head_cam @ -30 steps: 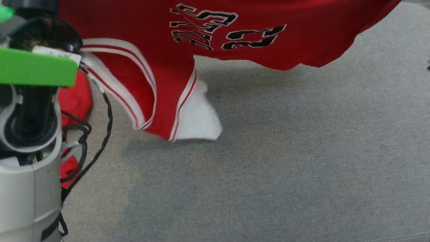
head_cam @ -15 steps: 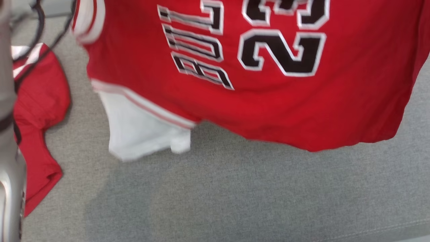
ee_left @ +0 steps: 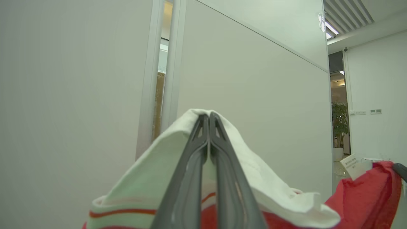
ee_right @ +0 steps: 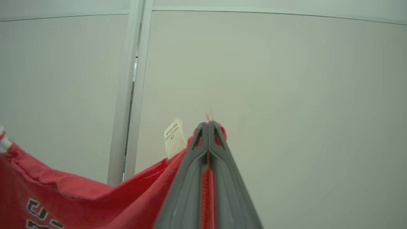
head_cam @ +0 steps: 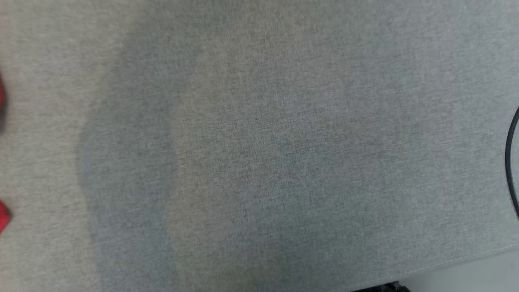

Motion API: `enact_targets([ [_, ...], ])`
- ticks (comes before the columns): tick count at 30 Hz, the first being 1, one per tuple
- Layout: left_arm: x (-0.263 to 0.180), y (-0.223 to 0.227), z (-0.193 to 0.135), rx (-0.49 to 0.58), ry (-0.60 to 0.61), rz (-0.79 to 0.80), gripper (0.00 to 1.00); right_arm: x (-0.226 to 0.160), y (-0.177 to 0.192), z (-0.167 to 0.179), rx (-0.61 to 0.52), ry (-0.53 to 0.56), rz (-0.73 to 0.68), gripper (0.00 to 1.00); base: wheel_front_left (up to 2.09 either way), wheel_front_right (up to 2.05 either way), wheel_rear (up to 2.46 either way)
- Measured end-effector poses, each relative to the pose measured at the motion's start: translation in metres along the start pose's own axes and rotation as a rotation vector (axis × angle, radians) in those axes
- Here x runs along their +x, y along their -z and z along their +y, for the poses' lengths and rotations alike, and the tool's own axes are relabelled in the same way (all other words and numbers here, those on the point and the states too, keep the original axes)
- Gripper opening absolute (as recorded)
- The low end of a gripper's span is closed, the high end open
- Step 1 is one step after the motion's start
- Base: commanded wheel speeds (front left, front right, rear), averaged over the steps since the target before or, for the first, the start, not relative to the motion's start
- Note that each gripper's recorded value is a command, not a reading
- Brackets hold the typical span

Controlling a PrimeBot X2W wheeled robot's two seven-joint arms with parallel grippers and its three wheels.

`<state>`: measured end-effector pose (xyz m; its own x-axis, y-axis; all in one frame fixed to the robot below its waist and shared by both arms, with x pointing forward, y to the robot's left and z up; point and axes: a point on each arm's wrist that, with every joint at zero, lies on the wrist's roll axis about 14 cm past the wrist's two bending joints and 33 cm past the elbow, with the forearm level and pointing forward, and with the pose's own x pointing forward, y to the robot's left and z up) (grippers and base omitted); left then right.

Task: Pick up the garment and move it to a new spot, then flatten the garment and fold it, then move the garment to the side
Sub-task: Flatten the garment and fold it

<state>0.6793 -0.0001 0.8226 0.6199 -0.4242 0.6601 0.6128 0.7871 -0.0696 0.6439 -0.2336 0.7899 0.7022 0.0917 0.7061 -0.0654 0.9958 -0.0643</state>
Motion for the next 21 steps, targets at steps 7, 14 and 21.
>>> enact_targets([
  [7, -0.057, 0.126, 0.039, -0.082, -0.055, 0.1, 0.0, -0.068, 0.13, 0.0, -0.012, 0.032, 0.249, 0.0, 0.0, 0.0, 0.0],
  [14, -0.136, 0.179, 0.034, -0.196, -0.06, 0.193, 0.0, -0.134, 0.193, 0.011, 0.009, 0.009, 0.415, 0.0, 0.0, 0.0, 0.0],
  [21, -0.202, 0.169, 0.032, -0.223, -0.089, 0.256, 0.0, -0.163, 0.18, 0.018, 0.033, -0.007, 0.426, 0.0, 0.0, 0.0, 0.0],
])
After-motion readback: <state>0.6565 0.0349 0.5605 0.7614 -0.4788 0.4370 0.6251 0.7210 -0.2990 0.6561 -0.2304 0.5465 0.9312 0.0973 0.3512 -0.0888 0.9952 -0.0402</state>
